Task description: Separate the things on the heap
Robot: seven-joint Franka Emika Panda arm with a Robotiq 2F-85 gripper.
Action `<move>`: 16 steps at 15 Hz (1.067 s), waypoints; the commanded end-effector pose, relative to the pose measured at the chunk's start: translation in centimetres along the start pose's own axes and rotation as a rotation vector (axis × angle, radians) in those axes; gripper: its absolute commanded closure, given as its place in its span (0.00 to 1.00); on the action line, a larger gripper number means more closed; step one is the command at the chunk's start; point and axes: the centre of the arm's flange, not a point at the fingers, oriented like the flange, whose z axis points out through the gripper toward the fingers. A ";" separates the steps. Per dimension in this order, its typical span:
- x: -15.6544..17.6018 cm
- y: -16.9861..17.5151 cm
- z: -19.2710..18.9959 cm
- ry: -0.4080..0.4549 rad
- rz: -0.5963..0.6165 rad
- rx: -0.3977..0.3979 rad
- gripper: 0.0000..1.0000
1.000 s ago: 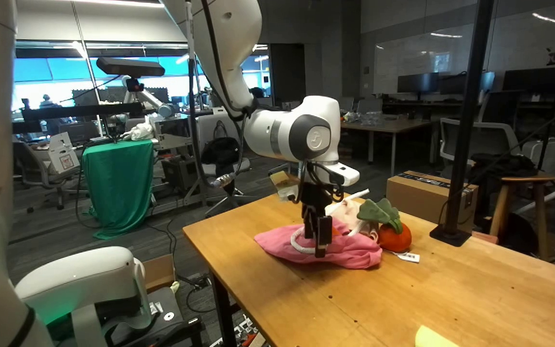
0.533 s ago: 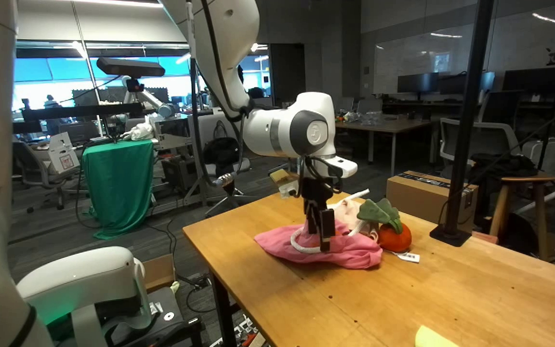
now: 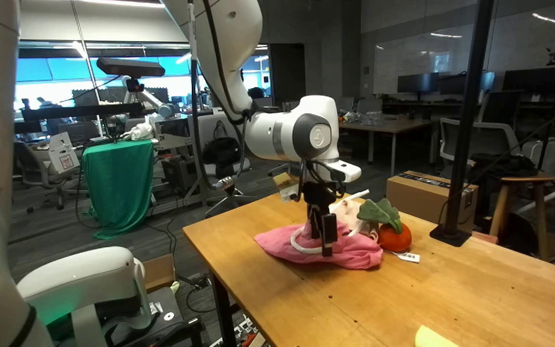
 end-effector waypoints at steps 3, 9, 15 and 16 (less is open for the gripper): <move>0.1 0.3 0.7 0.005 0.027 -0.003 0.00; -1.3 0.8 0.3 -0.005 0.041 -0.009 0.00; -1.8 1.2 -0.5 0.003 0.076 -0.009 0.00; -1.9 1.3 -0.6 0.005 0.083 -0.010 0.00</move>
